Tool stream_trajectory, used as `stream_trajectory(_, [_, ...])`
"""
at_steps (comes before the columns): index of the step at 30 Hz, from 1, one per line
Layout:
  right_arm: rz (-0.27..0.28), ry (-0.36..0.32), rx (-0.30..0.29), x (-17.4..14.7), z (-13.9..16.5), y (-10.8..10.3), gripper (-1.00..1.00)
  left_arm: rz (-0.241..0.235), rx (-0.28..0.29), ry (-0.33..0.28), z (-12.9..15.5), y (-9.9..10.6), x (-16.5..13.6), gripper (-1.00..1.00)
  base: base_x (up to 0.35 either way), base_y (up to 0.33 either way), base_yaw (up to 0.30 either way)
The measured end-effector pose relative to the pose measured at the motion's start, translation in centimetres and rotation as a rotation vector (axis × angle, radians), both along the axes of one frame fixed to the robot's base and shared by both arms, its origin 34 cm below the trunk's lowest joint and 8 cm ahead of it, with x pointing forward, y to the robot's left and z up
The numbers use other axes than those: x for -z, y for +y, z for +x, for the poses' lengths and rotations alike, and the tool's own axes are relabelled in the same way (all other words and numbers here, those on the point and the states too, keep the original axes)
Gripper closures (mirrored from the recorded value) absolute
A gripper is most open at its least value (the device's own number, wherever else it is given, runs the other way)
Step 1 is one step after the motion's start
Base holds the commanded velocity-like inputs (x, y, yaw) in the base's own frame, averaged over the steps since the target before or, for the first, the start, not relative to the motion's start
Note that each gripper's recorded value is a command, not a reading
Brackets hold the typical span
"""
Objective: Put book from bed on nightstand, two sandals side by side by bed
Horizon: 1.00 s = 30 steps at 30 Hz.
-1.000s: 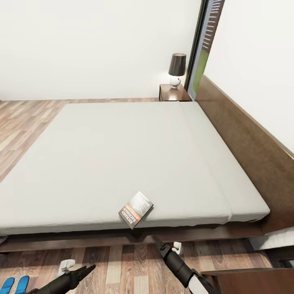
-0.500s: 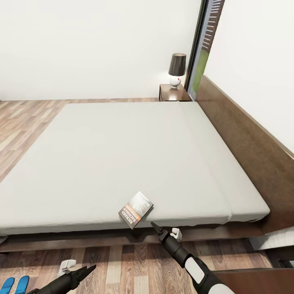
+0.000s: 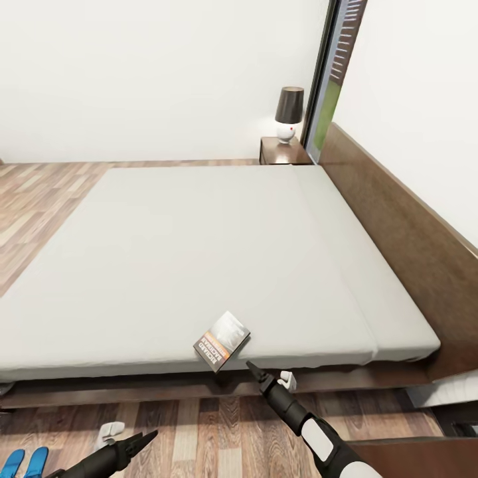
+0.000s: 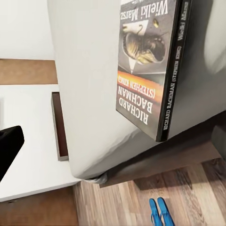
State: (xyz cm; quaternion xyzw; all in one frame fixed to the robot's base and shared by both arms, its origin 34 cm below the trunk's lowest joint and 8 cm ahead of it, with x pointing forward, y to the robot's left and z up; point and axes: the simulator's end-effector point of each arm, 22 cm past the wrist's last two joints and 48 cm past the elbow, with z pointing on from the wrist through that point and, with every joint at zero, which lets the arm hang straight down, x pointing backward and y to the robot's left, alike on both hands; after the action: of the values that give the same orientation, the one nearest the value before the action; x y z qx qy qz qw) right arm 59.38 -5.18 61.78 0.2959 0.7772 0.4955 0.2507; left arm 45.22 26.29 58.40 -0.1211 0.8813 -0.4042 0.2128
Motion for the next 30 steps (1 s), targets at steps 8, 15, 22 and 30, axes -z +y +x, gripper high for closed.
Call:
stream_trajectory(8, [0.002,0.001,-0.001,-0.01,-0.02,0.03,-1.00,0.000,0.000,0.000,-0.01,0.00,0.00,-1.00,0.000,0.000,0.227])
stream_trajectory(15, [0.002,0.001,-0.001,-0.02,-0.03,0.05,-1.00,0.000,0.000,0.000,0.00,0.00,0.00,-1.00,0.000,0.000,0.170])
stream_trajectory(22, [0.004,0.000,-0.002,-0.06,-0.02,0.06,-1.00,0.001,0.000,0.001,0.00,-0.02,0.03,-1.00,0.000,0.000,0.043])
stream_trajectory(30, [0.006,0.001,-0.002,-0.07,-0.05,0.09,-1.00,-0.001,0.000,0.002,-0.03,-0.07,0.02,-1.00,0.000,0.000,0.002])
